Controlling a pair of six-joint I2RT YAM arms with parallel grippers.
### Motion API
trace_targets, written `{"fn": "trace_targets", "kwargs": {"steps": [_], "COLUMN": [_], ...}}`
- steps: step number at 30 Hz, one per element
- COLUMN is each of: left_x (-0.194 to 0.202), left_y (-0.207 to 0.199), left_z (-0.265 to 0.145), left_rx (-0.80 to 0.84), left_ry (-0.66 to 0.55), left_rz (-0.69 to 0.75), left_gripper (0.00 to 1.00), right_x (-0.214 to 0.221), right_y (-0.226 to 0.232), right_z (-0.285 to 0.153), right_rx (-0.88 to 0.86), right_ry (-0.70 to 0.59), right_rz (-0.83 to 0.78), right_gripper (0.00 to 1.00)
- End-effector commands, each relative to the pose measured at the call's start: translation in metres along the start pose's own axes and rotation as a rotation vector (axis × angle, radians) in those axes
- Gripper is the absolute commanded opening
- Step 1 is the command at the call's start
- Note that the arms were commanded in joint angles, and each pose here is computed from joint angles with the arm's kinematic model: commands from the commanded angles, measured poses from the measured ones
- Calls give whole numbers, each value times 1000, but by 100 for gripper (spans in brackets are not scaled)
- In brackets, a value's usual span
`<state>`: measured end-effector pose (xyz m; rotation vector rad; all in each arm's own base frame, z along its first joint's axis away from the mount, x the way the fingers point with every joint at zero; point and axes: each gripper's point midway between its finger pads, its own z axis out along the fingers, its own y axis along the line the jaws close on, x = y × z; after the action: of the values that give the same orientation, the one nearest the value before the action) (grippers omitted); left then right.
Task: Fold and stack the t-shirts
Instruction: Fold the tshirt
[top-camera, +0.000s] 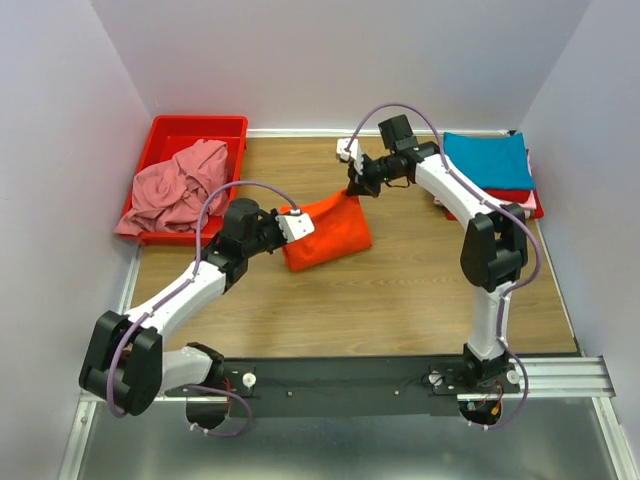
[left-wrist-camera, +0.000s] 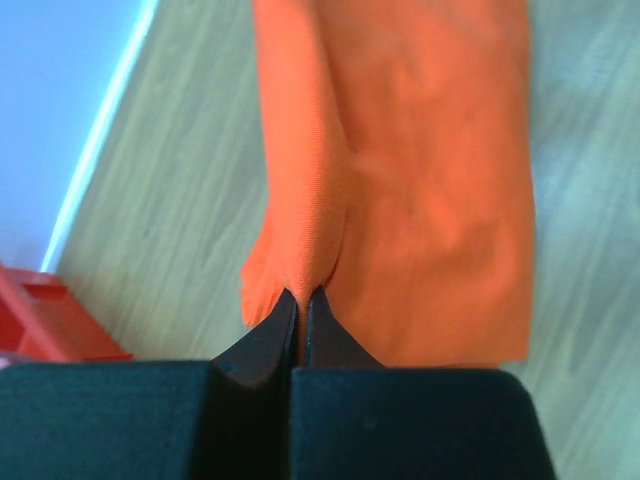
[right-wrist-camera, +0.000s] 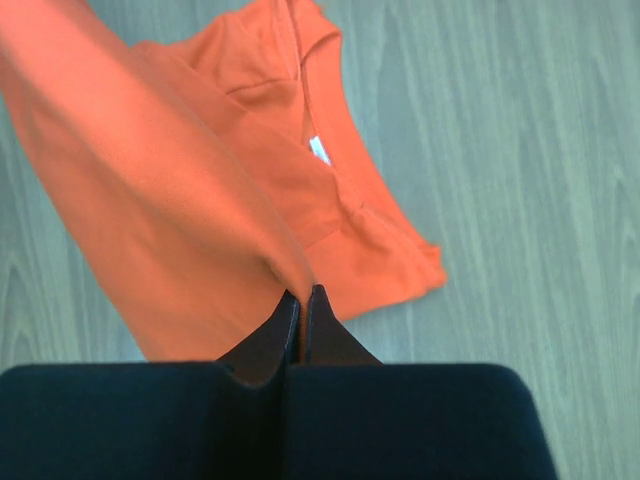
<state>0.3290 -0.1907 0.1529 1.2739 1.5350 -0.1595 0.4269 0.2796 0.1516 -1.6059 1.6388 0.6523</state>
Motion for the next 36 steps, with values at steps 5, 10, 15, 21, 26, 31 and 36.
{"fn": "trace_targets", "kwargs": {"steps": [5,10,15,21,26,31,36], "left_x": [1,-8,0,6,12,20,38], "left_y": [44,68,80,85,103,122,130], "left_z": [4,7,14,20,19,22,28], "left_rx": [-137,-198,-201,-209,-268,-333,-358], "left_ry": [-33,-58,-29,-25,-17,-3,58], "left_rz": [-12,0,12,-7,-27,-61,-79], "left_gripper": [0,0,0,0,0,0,0], "right_x": [-20,-21,-25,-27,-32,-29,-22], "right_y": [-47,-59,-69,-76,-89,-98,-111], "right_z": [18,23,22,21,25,34,48], "right_rx": [84,108,140,163,188,197,223], "right_ry": [-73,-80,-80,-81,-99,-108,-111], "right_rz": [69,106,99,98,113,132,167], "right_gripper": [0,0,0,0,0,0,1]}}
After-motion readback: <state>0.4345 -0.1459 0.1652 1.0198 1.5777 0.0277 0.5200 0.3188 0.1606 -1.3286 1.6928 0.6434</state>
